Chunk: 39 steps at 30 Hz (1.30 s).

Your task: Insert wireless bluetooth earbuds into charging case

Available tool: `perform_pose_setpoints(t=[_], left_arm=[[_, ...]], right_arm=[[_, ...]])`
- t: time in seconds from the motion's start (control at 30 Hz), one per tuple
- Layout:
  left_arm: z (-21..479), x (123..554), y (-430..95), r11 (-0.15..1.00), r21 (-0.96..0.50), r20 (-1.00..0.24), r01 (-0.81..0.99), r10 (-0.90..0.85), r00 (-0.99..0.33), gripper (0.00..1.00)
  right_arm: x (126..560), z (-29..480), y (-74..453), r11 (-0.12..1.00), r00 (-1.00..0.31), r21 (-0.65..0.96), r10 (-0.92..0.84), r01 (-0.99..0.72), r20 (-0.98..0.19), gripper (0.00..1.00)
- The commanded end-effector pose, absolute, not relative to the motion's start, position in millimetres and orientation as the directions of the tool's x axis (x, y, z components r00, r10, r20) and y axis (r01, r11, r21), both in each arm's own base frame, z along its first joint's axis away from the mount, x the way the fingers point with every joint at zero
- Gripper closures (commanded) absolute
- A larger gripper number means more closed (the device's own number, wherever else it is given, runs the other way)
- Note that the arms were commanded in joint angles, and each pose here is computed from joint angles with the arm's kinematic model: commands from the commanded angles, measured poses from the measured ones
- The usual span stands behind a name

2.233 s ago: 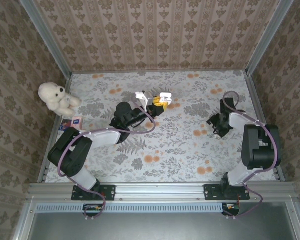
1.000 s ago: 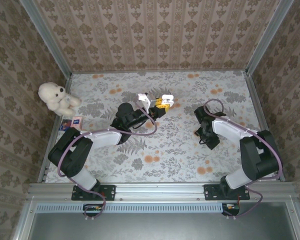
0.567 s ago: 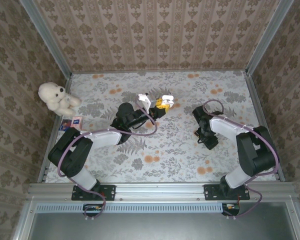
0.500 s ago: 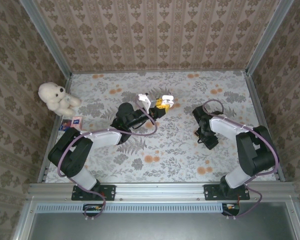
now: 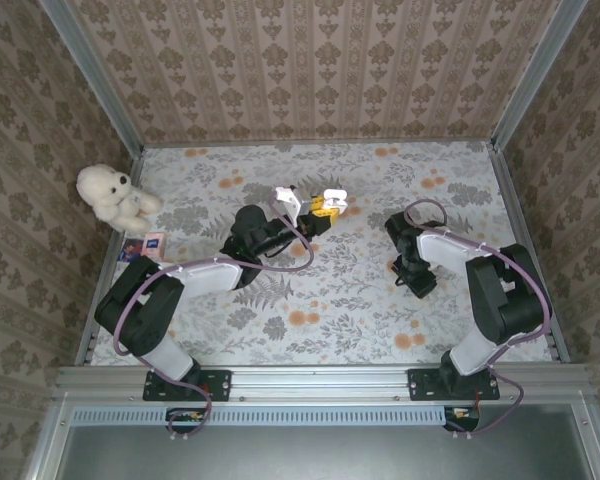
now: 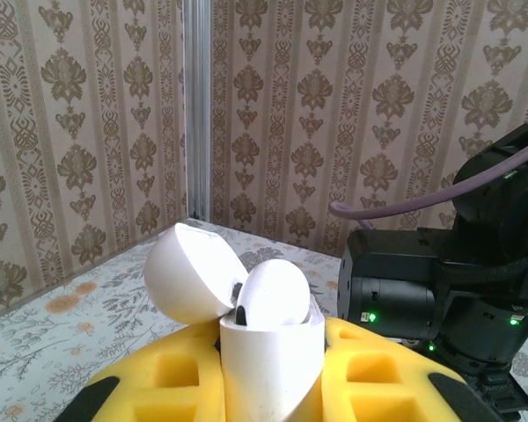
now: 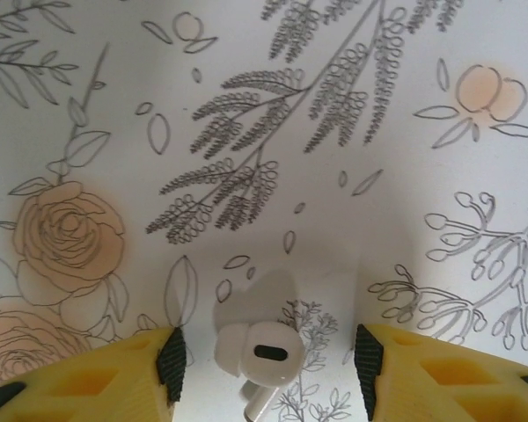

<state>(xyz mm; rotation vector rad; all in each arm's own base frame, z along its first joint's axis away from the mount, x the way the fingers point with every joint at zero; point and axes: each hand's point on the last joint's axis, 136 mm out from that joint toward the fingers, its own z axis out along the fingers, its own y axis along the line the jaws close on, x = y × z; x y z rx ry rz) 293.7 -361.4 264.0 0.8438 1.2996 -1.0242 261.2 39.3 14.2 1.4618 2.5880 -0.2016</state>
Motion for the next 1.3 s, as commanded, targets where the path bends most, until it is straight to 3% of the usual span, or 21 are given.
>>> perform_pose_setpoints(t=[0.0, 0.57, 0.73, 0.93, 1.07, 1.27], left_arm=[[289.5, 290.7, -354.8, 0.349, -0.009, -0.985, 0.937, -0.167, 0.052, 1.00], [288.8, 290.5, -352.2, 0.353, -0.010, -0.984, 0.935, -0.169, 0.053, 1.00], [286.9, 290.7, -349.9, 0.361, -0.007, -0.985, 0.932, -0.164, 0.056, 1.00], [286.0, 292.7, -346.5, 0.373, -0.005, -0.985, 0.928, -0.160, 0.059, 1.00], [286.4, 293.0, -346.2, 0.375, -0.006, -0.985, 0.927, -0.160, 0.059, 1.00], [287.8, 293.2, -344.7, 0.382, -0.004, -0.985, 0.924, -0.160, 0.062, 1.00]], right_arm=[[265.3, 15.2, 36.1, 0.515, -0.512, -0.052, 0.829, 0.856, -0.223, 0.47], [287.7, 12.0, 49.8, 0.674, -0.667, -0.016, 0.726, 0.738, -0.165, 0.72], [307.1, 18.0, 68.1, 0.758, -0.739, 0.081, 0.651, 0.648, -0.176, 0.72], [341.4, 52.0, 111.2, 0.905, -0.866, 0.186, 0.422, 0.383, -0.270, 0.72], [352.3, 67.6, 140.5, 0.978, -0.933, 0.129, 0.196, 0.163, -0.302, 0.72], [347.1, 48.3, 154.3, 1.000, -0.980, -0.018, -0.015, -0.012, -0.200, 0.73]])
